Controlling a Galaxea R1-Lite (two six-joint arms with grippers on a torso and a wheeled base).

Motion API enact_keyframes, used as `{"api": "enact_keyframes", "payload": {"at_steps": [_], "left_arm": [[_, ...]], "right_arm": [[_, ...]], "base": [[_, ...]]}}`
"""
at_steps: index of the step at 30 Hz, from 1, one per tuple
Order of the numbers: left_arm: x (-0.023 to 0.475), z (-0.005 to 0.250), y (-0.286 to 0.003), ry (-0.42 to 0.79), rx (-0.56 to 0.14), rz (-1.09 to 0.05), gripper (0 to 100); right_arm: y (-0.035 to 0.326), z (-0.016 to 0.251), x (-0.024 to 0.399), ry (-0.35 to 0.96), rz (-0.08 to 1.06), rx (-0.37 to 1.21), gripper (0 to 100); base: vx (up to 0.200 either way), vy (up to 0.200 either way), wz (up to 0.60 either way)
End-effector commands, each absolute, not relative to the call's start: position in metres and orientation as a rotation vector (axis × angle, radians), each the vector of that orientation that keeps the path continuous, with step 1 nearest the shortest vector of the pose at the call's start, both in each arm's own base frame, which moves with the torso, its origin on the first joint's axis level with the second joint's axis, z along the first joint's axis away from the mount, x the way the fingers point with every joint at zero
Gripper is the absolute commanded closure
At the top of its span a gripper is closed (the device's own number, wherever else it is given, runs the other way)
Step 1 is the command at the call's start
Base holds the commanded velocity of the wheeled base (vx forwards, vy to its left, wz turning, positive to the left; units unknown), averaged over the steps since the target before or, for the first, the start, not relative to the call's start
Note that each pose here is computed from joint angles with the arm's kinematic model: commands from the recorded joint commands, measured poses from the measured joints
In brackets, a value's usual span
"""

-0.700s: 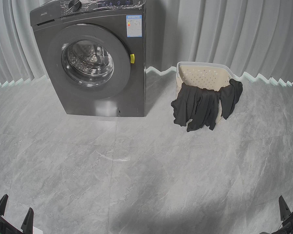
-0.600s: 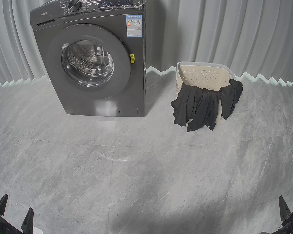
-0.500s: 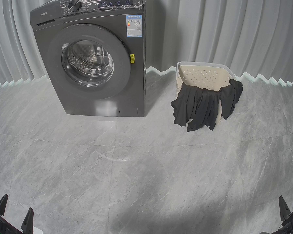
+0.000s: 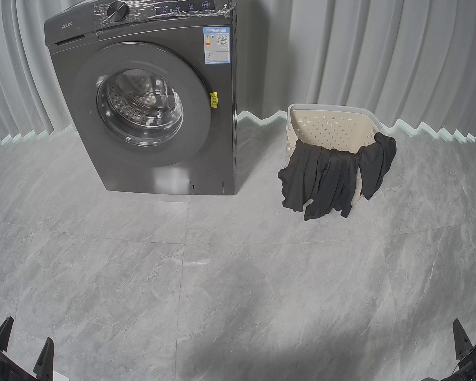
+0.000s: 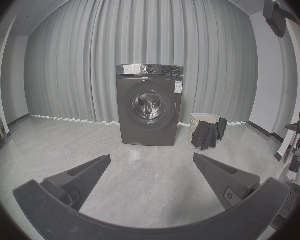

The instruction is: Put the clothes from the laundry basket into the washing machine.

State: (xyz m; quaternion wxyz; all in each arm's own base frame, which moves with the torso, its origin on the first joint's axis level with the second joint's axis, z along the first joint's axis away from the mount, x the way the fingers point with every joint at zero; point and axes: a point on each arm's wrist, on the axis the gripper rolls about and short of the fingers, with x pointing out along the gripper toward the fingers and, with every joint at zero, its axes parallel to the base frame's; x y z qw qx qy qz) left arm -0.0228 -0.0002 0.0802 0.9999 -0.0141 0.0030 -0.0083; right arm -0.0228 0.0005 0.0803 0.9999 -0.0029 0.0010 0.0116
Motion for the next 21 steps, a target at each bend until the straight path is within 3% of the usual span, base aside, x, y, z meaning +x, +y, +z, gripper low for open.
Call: {"api": "enact_keyframes", "payload": {"at_steps": [1, 21], "left_arm": [[-0.0230, 0.0757, -0.0002, 0.003, -0.028, -0.017, 0], [-0.0229, 0.0753, -0.0001, 0.005, -0.028, -0.015, 0]], "right_arm": [[0.0005, 0.0752, -0.0228, 0.003, 0.023, -0.006, 0], [0.0006, 0.0752, -0.0228, 0.003, 0.021, -0.006, 0]], "base": [[0.200, 0.000, 0.00], [0.200, 0.000, 0.00]]}}
